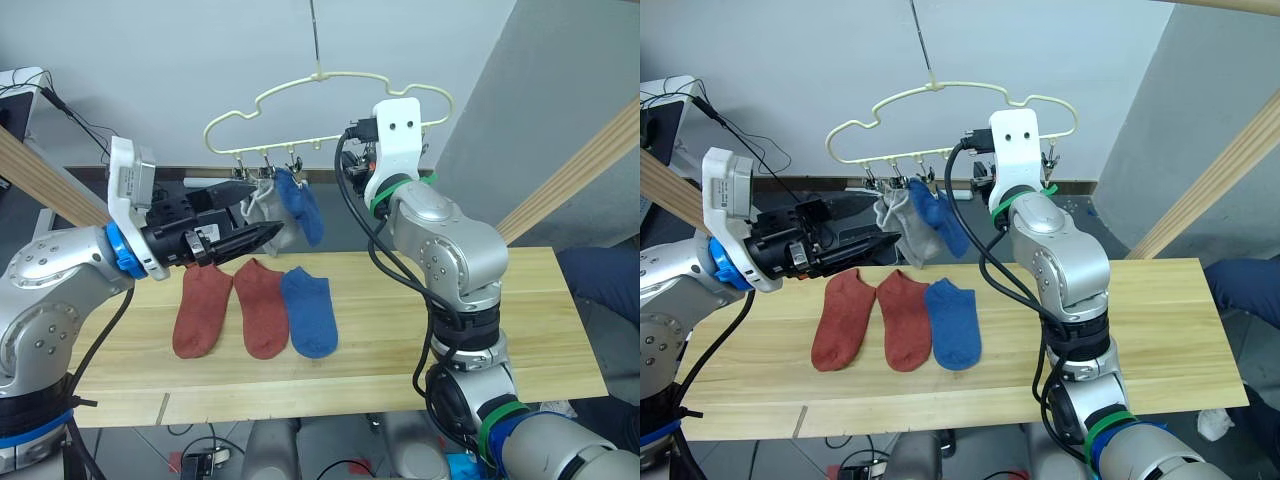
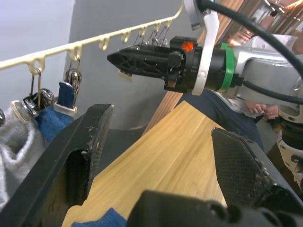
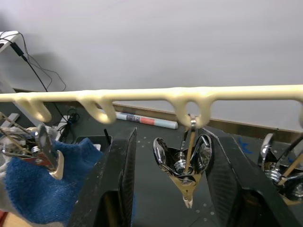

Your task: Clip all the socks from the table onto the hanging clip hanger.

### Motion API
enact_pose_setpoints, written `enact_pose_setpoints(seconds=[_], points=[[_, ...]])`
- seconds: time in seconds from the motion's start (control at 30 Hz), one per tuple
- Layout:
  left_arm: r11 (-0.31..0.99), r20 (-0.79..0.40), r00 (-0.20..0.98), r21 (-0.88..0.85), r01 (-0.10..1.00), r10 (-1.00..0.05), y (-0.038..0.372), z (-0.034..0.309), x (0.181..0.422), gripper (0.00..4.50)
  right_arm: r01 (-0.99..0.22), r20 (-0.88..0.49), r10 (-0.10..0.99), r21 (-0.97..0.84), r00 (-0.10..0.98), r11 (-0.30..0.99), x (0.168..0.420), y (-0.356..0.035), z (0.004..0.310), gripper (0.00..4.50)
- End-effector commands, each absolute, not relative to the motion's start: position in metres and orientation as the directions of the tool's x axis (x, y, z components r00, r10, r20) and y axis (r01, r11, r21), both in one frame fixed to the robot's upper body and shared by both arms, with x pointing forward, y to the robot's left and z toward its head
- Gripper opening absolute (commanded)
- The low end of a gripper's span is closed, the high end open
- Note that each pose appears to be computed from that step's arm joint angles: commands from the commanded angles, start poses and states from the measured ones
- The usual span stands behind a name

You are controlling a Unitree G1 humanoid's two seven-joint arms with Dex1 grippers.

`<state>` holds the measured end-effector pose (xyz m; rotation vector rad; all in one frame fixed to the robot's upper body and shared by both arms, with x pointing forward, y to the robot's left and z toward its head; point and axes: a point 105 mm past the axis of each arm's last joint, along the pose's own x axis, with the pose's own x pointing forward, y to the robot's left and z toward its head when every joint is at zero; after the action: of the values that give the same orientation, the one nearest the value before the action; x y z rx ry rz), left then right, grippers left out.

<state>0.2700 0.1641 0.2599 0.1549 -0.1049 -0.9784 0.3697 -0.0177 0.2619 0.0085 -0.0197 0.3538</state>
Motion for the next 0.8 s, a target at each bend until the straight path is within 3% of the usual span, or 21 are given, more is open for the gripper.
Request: enact_pose_setpoints(seconds=[0.03, 0.13, 0.3, 0.4, 0.73, 0.8], points=[[0.545, 0.028, 0.554, 0.224, 0.808, -0.832, 0.164, 0.268, 0.263, 3.82, -0.363, 0.095, 0.362, -0.005, 0.927, 0.932, 0.365, -0.014, 0.281, 2.09], [0.545, 0.028, 0.554, 0.224, 0.808, -0.832, 0.163, 0.268, 0.263, 3.84, -0.358, 0.093, 0.357, -0.011, 0.929, 0.934, 0.365, -0.014, 0.28, 1.91], [0.546, 0.026, 0.555, 0.226, 0.807, -0.831, 0.164, 0.268, 0.263, 3.84, -0.352, 0.091, 0.351, -0.013, 0.932, 0.936, 0.365, -0.015, 0.28, 0.56], [0.546, 0.023, 0.555, 0.224, 0.807, -0.831, 0.163, 0.266, 0.263, 3.84, -0.346, 0.089, 0.346, -0.012, 0.934, 0.938, 0.366, -0.016, 0.279, 0.01], [0.559, -0.025, 0.577, 0.218, 0.8, -0.816, 0.155, 0.253, 0.263, 3.84, -0.333, 0.09, 0.333, -0.011, 0.939, 0.943, 0.367, -0.019, 0.28, 0.01], [0.571, -0.116, 0.599, 0.206, 0.795, -0.792, 0.155, 0.238, 0.266, 3.84, -0.33, 0.091, 0.33, -0.01, 0.94, 0.944, 0.367, -0.019, 0.281, 0.01]])
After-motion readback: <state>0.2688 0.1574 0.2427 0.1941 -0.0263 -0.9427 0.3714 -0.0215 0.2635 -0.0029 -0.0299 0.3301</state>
